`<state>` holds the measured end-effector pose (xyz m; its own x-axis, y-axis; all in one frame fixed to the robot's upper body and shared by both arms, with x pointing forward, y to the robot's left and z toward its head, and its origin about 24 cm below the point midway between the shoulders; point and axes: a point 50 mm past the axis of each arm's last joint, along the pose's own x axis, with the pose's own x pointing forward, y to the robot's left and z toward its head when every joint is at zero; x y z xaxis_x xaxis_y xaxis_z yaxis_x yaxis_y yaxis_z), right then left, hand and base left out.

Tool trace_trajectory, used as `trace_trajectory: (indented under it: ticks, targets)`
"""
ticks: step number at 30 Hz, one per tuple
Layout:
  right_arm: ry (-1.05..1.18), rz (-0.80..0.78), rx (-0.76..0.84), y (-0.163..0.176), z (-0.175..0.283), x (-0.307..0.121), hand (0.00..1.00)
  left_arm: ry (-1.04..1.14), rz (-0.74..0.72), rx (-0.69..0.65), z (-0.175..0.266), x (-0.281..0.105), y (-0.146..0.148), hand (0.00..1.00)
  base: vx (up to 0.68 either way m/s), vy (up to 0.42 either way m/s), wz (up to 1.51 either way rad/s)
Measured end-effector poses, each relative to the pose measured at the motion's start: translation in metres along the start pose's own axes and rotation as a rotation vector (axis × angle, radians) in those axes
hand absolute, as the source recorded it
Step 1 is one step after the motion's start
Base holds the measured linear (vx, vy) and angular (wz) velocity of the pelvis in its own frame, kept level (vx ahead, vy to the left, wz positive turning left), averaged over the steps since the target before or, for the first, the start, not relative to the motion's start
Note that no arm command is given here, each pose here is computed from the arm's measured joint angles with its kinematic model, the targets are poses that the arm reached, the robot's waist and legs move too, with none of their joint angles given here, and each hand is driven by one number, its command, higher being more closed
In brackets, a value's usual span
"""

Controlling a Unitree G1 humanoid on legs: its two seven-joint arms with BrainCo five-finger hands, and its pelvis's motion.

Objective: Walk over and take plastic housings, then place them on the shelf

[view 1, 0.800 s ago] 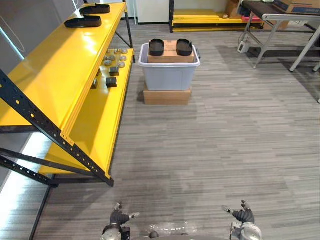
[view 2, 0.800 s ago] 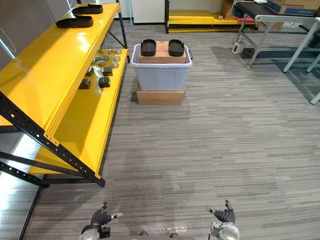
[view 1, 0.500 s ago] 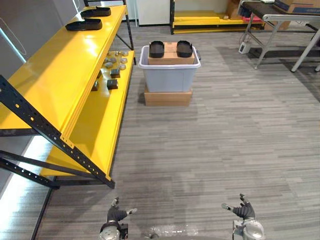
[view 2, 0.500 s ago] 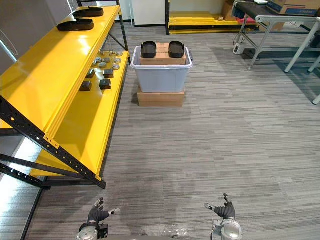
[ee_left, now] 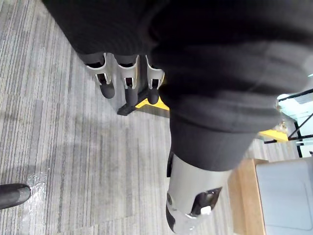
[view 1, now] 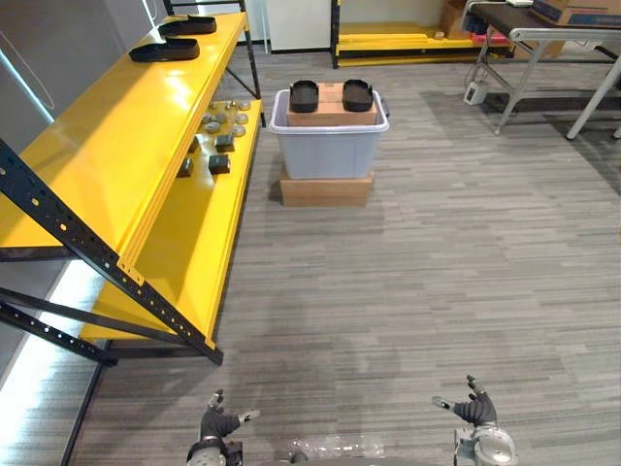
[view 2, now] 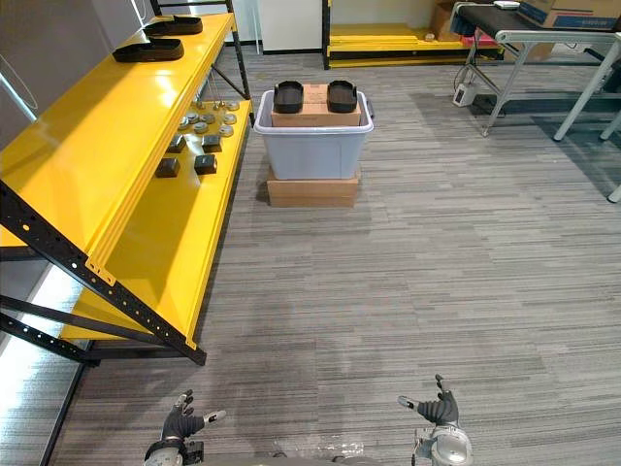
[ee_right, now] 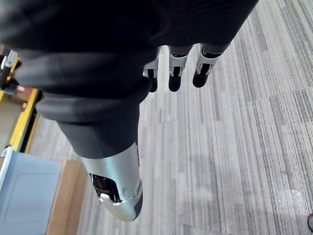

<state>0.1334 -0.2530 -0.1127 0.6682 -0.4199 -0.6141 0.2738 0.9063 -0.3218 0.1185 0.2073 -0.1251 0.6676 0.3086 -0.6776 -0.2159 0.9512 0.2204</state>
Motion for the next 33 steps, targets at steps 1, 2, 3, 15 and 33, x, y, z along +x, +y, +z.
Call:
trace_trajectory:
  ticks: [1, 2, 3, 15, 33]
  targets:
    - [-0.008, -0.010, 0.004, 0.000, 0.003, 0.001, 0.00, -0.013, -0.001, -0.004, 0.003, 0.001, 0.000, 0.00, 0.03, -0.010, -0.10]
    - [-0.012, -0.014, 0.006, 0.000, 0.005, 0.002, 0.00, -0.015, -0.001, -0.006, 0.004, 0.001, -0.001, 0.00, 0.08, -0.001, -0.14]
    - [-0.020, -0.017, 0.011, 0.000, 0.008, 0.004, 0.00, -0.022, 0.000, -0.010, 0.006, 0.002, -0.001, 0.00, 0.09, 0.004, -0.15]
    - [-0.012, -0.029, 0.044, 0.004, 0.015, 0.009, 0.00, -0.093, 0.002, -0.006, 0.025, 0.004, 0.001, 0.00, 0.18, 0.045, -0.02]
    - [-0.068, 0.007, 0.038, 0.011, 0.030, 0.012, 0.00, -0.072, 0.001, -0.036, 0.028, 0.012, -0.013, 0.00, 0.54, -0.191, 0.18]
